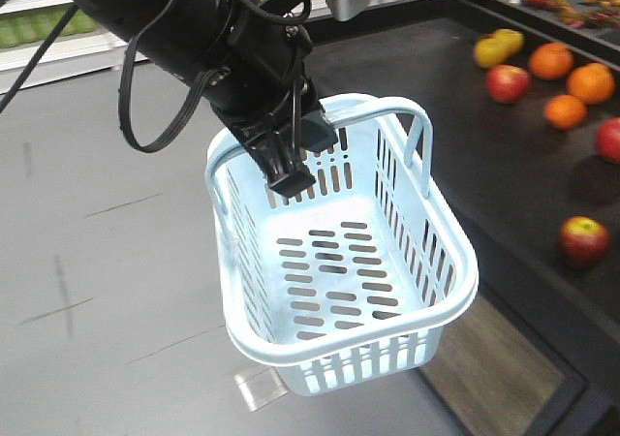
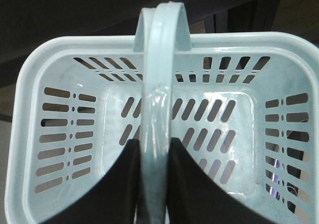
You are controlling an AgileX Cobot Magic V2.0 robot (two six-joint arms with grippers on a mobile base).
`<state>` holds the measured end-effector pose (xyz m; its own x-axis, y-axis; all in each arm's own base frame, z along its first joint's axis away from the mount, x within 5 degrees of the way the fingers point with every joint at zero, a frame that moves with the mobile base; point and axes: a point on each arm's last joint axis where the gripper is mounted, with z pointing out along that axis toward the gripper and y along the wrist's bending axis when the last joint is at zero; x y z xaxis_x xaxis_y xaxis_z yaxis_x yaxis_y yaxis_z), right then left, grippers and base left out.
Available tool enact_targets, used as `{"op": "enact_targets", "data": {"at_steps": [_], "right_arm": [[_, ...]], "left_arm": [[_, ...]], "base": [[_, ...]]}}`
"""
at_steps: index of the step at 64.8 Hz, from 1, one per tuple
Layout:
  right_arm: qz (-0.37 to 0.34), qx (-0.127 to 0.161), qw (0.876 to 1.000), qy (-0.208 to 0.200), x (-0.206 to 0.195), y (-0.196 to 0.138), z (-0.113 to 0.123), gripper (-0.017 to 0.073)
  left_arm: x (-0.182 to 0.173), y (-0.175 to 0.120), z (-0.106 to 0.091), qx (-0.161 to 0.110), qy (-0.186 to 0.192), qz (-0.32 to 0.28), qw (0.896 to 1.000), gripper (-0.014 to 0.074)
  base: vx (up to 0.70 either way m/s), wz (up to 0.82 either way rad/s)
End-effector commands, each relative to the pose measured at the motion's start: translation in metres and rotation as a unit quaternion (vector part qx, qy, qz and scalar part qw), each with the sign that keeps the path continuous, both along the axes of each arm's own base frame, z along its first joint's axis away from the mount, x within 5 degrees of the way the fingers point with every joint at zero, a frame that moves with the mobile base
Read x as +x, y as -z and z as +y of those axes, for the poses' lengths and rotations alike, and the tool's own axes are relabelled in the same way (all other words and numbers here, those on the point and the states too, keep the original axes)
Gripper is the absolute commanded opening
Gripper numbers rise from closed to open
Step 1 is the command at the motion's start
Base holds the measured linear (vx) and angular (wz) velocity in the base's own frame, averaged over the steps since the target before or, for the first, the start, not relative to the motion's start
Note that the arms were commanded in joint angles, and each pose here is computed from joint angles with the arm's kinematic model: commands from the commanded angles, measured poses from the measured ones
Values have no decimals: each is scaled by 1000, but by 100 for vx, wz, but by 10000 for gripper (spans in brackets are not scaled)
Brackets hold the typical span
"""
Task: Pick three apples into basket with both arms
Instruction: 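Carry the basket in the left gripper while the base drives away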
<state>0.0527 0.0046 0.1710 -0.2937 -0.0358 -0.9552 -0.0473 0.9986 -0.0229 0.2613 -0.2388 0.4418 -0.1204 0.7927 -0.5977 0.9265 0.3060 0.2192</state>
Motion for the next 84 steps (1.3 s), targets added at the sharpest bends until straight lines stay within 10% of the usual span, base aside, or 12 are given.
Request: {"op": "enact_targets", "data": {"at_steps": [1,84], "right_arm": [[-41,0,999,7,1,-6,-1,-4],[-38,0,999,6,1,-5,-1,-4]], "left_arm": [[-13,-28,7,-47,0,-34,998,-6],[-13,-28,7,-47,0,-33,998,-6]], "base": [[-16,61],[-8,41]]}}
